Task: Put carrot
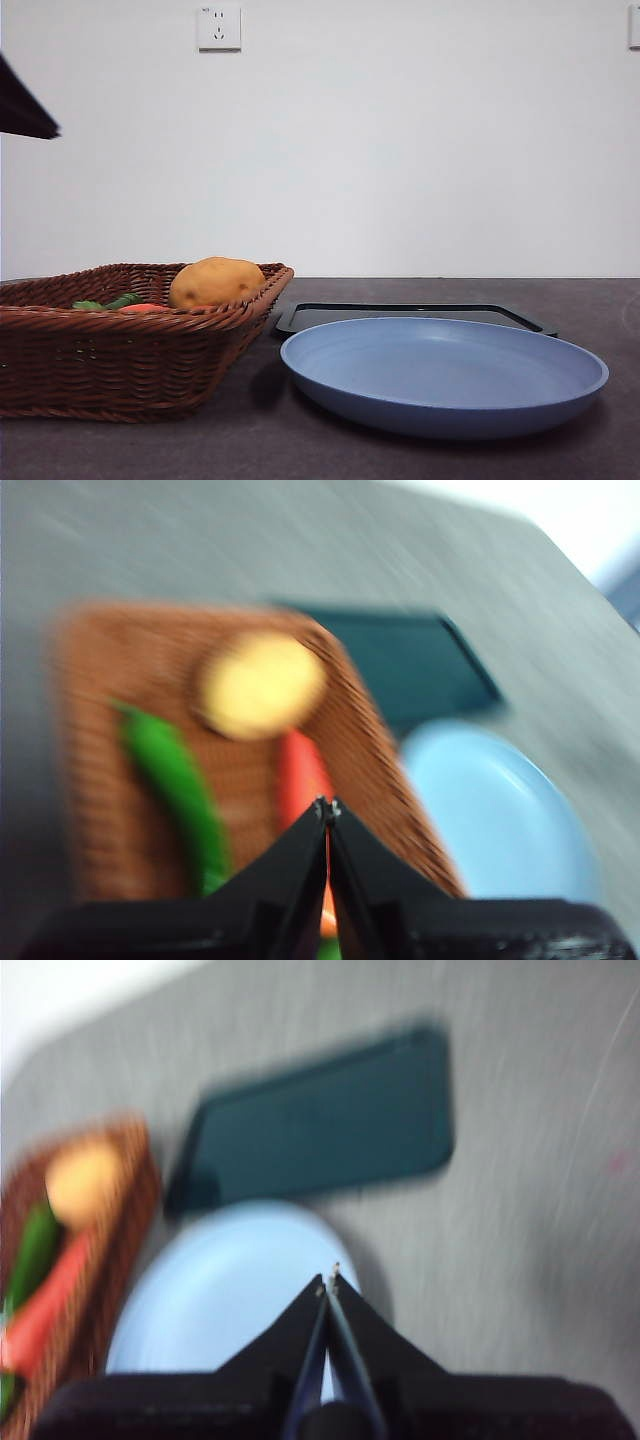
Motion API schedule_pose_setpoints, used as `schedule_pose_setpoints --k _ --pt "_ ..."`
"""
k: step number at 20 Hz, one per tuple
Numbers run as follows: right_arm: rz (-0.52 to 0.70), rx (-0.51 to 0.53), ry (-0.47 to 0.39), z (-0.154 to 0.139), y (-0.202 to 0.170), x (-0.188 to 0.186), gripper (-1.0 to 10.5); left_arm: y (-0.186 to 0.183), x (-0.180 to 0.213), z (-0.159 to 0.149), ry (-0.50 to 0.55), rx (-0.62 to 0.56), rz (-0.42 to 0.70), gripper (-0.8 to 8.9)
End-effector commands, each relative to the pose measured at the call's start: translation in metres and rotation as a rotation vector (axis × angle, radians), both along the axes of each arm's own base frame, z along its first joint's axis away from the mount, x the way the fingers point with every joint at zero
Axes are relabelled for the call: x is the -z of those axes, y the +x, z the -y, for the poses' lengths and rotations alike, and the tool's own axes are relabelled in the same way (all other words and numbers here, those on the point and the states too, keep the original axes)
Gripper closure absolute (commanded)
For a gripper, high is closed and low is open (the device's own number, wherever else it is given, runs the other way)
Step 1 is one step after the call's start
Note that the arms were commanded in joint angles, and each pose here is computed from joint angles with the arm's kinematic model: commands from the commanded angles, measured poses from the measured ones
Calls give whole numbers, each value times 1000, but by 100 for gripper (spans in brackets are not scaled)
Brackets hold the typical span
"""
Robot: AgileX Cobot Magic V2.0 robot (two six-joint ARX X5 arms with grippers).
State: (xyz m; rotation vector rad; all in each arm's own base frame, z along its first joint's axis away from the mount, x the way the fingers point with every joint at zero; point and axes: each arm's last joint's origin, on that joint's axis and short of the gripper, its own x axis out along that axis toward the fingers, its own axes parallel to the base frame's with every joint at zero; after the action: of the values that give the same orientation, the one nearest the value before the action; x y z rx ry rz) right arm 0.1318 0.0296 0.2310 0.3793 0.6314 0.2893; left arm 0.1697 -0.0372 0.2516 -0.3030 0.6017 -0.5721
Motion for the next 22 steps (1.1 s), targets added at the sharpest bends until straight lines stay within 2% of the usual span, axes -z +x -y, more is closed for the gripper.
schedule_pose_setpoints --k 1,3,5,8,10,12,13,20,22 --pt "-76 -89 -29 -4 10 -1 943 9 -4 8 33 122 -52 807" --pt "-185 -157 -15 -7 18 7 943 14 -2 14 73 177 -129 806" --pt "-269 -216 -5 -10 26 19 936 17 1 19 82 203 -148 805" --pt "-377 -224 -1 -12 36 34 857 17 0 20 82 212 -143 798" --pt "-437 -222 -4 -13 42 44 777 17 0 20 82 211 -141 704" --pt "-461 -224 -5 -15 49 52 750 17 0 20 80 207 -138 614" --pt "-462 -227 -3 -17 54 55 750 17 0 20 80 206 -135 600" --pt "-492 -235 21 -32 75 79 757 18 -1 20 79 205 -123 592" --pt "-516 -219 31 -32 77 84 818 18 -1 20 80 204 -123 592"
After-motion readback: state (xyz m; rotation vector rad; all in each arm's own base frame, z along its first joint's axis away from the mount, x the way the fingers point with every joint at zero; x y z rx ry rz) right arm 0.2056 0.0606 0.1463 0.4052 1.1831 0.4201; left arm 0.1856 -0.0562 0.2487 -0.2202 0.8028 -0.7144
